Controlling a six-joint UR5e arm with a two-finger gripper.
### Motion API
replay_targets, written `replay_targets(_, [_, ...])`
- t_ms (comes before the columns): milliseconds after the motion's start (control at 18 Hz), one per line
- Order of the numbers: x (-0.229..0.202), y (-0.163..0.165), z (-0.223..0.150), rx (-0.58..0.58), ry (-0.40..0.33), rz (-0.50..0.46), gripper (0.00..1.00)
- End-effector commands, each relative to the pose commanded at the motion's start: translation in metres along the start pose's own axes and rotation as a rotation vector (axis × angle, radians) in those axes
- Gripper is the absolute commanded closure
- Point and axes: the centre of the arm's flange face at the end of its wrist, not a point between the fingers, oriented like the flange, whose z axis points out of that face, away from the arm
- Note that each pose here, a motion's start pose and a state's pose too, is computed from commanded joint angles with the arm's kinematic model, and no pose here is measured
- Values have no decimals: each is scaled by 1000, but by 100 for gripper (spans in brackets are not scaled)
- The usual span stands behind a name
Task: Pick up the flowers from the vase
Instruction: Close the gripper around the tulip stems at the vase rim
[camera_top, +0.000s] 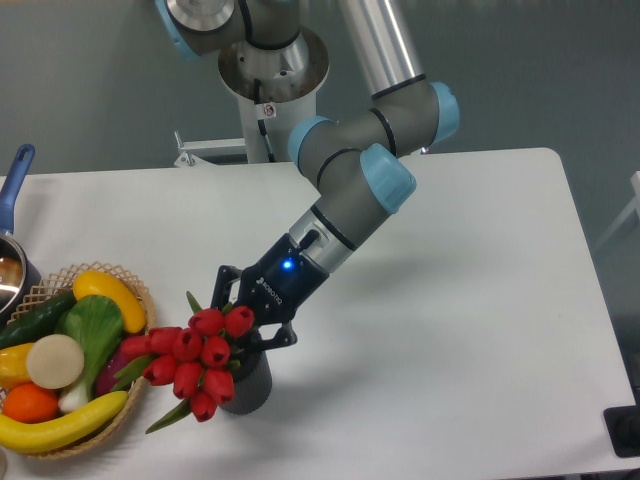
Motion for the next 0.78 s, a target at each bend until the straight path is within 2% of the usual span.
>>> replay_targets(444, [-11, -31, -14, 27, -27, -70, 100])
replay_targets(778, [-10, -67, -24, 54, -41, -92, 100])
